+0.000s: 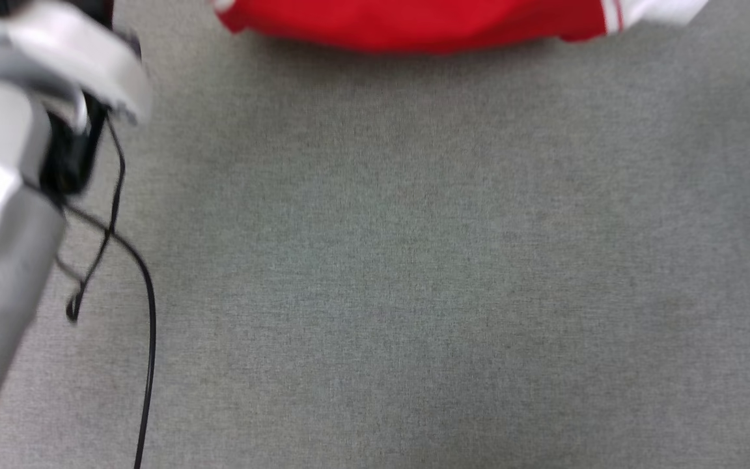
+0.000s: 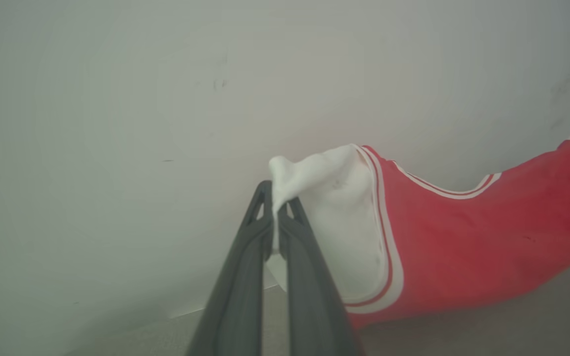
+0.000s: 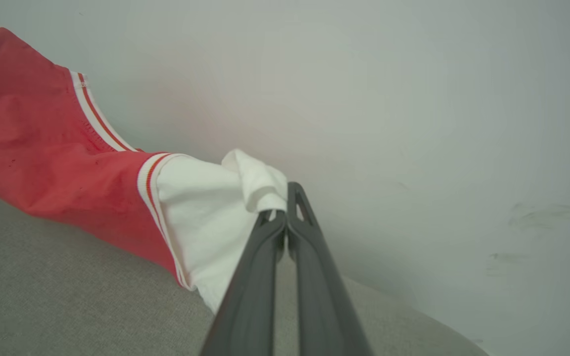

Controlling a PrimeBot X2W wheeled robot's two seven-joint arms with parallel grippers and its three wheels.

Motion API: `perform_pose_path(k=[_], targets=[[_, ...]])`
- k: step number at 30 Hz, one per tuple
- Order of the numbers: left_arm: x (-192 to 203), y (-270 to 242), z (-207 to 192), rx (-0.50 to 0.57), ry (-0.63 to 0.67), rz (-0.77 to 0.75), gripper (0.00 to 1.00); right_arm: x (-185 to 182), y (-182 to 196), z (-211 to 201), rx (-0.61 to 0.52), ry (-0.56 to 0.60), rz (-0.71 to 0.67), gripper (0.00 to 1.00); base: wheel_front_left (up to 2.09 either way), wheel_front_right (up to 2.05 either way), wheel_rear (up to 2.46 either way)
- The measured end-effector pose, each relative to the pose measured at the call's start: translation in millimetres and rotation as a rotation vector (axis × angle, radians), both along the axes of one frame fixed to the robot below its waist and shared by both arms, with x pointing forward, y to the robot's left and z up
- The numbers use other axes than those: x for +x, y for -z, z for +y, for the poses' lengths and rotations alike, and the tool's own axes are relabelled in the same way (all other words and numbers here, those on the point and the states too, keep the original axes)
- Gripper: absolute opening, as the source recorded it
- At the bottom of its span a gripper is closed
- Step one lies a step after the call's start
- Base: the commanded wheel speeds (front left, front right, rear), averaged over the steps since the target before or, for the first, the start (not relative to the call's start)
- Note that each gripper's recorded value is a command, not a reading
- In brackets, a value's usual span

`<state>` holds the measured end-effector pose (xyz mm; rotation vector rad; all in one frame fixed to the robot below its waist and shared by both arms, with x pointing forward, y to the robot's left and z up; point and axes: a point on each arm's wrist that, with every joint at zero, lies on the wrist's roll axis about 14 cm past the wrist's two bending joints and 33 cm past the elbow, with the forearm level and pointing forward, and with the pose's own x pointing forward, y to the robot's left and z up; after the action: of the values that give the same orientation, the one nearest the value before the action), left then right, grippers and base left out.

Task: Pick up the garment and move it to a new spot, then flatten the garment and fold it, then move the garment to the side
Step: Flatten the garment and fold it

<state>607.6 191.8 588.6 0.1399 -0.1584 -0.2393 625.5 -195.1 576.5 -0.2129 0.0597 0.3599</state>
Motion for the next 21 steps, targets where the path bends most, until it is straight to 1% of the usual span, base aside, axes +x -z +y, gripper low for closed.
perform_pose_path(k=[4, 8, 13, 21], targets=[[-40, 31, 5, -0.052, -0.029, 0.075, 0.0, -36, 29, 1, 0.006, -0.022, 0.078, 0.0, 0.0, 0.0, 0.0], [-87, 64, 13, -0.095, -0.069, 0.169, 0.0, -84, 68, -1, 0.014, -0.031, 0.184, 0.0, 0.0, 0.0, 0.0], [-141, 99, 20, -0.134, -0.107, 0.278, 0.0, -133, 95, -8, 0.04, -0.02, 0.271, 0.0, 0.0, 0.0, 0.0], [-205, 136, 40, -0.15, -0.186, 0.403, 0.0, -204, 137, -15, 0.096, 0.022, 0.411, 0.0, 0.0, 0.0, 0.0]])
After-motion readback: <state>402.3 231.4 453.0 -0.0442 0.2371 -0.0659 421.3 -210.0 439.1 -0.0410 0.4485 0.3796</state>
